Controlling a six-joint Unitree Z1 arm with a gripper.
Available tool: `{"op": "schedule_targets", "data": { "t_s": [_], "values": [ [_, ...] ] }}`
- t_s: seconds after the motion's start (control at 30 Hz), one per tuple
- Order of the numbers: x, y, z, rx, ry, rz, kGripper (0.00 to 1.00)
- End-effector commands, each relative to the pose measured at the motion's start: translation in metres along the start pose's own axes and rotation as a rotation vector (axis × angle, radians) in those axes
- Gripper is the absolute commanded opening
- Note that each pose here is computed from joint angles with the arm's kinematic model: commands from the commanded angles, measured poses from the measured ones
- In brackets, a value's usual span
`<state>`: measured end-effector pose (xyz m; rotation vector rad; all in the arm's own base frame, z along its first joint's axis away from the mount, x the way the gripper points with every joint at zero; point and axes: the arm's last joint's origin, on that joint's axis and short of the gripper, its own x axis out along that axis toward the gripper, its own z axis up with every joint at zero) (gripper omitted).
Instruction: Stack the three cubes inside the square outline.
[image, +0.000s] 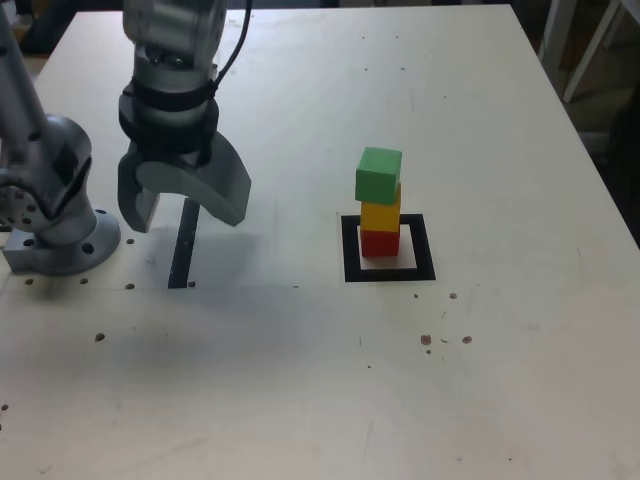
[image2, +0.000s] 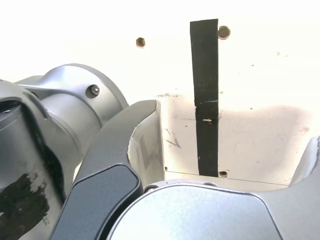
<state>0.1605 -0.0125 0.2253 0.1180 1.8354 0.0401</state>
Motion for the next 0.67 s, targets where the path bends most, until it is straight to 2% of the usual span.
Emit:
{"op": "schedule_targets", "data": {
  "t_s": [0.0, 0.2, 0.43, 0.63],
  "values": [
    [0.0044, -0.0003, 0.0007, -0.002, 0.012, -0.002, 1.00],
    [0.0087, -0.0005, -0.0027, -0.001, 0.016, -0.003, 1.00],
    [0.0048, 0.0001, -0.0059, -0.003, -0.010, -0.004, 0.99],
    [0.0049, 0.0003, -0.0061, 0.001, -0.013, 0.001, 0.99]
  ]
}}
